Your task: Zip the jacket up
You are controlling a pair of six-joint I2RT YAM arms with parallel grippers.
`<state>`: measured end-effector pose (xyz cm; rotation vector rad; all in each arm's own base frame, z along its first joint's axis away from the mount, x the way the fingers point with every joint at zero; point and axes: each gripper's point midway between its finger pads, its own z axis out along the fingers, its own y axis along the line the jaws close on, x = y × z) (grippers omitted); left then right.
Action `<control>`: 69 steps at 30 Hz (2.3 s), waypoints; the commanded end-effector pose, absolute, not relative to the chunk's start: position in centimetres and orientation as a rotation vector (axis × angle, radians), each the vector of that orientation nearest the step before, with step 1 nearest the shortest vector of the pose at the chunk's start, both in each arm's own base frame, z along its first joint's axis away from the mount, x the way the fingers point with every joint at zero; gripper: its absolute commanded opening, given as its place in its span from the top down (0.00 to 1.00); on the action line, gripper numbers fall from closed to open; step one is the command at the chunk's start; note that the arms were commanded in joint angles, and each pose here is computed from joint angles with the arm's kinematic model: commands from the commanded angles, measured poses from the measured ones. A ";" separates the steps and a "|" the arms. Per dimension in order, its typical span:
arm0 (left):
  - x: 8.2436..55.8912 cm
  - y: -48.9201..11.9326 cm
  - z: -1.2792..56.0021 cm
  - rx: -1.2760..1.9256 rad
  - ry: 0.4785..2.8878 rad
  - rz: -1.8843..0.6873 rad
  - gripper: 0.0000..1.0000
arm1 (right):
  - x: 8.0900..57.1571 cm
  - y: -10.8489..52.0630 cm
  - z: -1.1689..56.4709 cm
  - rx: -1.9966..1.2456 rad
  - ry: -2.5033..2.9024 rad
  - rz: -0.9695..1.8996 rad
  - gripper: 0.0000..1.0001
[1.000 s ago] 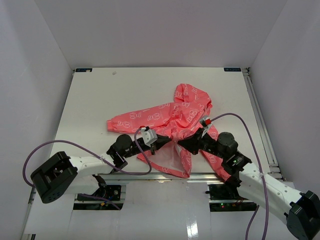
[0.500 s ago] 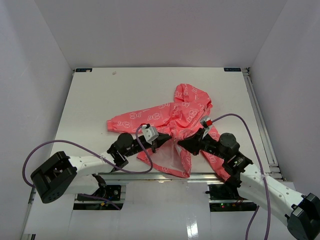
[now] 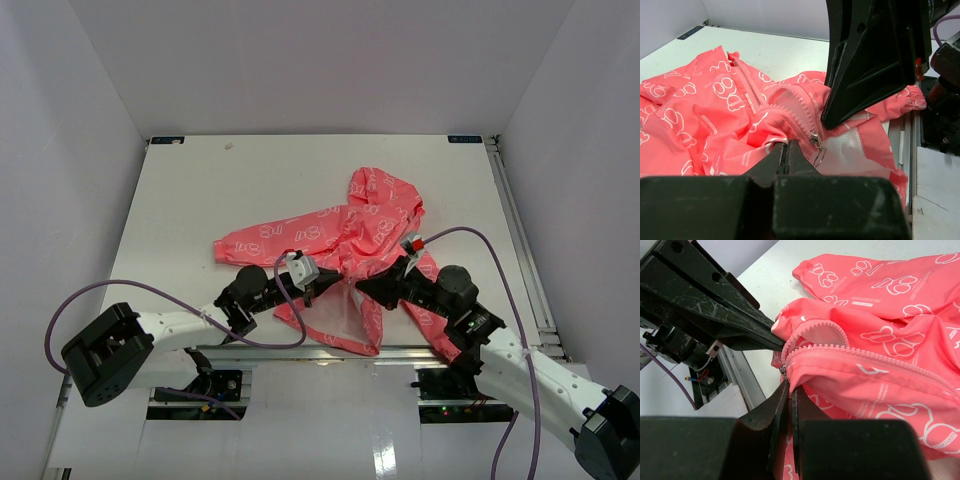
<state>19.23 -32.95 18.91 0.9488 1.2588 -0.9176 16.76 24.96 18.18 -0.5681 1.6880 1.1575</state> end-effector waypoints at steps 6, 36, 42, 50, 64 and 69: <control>17.6 -33.4 18.6 1.059 1.210 -0.944 1.00 | 17.9 25.0 24.7 -0.512 1.554 1.154 0.92; 16.7 -33.0 21.8 0.930 1.200 -1.050 0.60 | 16.8 25.8 21.5 -0.606 1.592 1.198 0.92; 16.3 -32.8 21.9 0.920 1.195 -1.074 0.59 | 17.0 25.6 20.5 -0.591 1.615 1.184 0.92; 16.0 -33.1 21.9 0.948 1.240 -1.097 0.57 | 16.8 25.3 20.8 -0.585 1.593 1.180 0.92; 18.3 -30.2 24.8 0.587 1.465 -1.096 0.36 | 16.5 25.5 20.7 -0.600 1.581 1.198 0.92; 18.3 -30.1 24.1 0.459 1.592 -1.175 0.38 | 16.5 25.5 20.6 -0.605 1.579 1.199 0.92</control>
